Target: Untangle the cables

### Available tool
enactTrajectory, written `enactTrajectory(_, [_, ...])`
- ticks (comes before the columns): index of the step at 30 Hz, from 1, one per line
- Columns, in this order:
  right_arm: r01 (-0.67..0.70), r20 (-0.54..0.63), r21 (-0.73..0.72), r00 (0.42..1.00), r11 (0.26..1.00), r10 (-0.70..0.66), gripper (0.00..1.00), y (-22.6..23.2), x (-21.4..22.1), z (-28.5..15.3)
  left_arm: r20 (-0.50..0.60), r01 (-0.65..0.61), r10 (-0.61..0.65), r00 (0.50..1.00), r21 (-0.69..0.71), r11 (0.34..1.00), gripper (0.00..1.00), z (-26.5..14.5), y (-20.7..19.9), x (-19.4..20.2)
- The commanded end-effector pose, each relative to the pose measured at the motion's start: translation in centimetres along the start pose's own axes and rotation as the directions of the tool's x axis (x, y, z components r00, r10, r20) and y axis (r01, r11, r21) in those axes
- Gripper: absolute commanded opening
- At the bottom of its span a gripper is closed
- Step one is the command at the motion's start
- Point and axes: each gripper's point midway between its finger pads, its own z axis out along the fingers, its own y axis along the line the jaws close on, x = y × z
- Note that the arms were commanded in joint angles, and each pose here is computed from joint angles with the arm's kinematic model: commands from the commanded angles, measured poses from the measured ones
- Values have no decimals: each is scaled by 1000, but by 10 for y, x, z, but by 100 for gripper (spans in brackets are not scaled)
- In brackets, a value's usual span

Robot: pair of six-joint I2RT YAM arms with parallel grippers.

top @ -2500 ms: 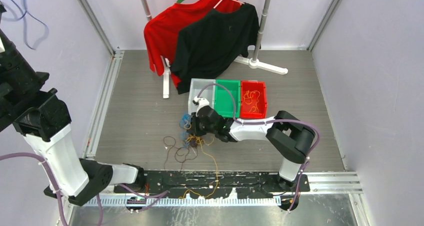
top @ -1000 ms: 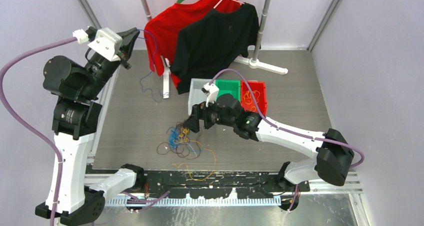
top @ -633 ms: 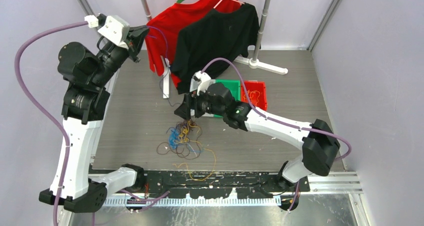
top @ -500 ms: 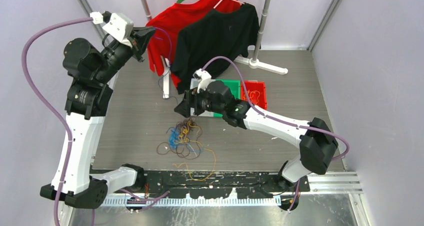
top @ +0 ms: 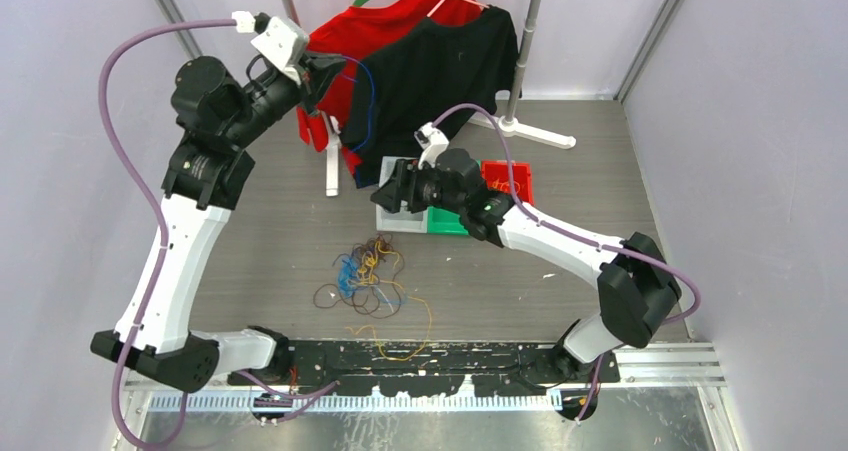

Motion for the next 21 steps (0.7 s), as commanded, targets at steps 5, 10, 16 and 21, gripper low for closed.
enactTrajectory(5, [-51, 79, 38, 996, 998, 48, 68, -21, -21, -20, 24, -82, 83, 996, -42, 996, 0, 29, 14, 9])
enactTrajectory(10, [-59, 81, 76, 995, 995, 53, 67, -40, -21, -24, -3, -94, 94, 996, -44, 995, 0, 45, 14, 23])
enactTrajectory(16, [-71, 81, 94, 995, 993, 63, 67, -55, -21, -22, -21, -124, 123, 992, -49, 991, 0, 63, 15, 33])
enactTrajectory(21, [-80, 86, 121, 994, 989, 70, 67, -66, -22, -23, -43, -126, 125, 991, -43, 991, 0, 76, 13, 45])
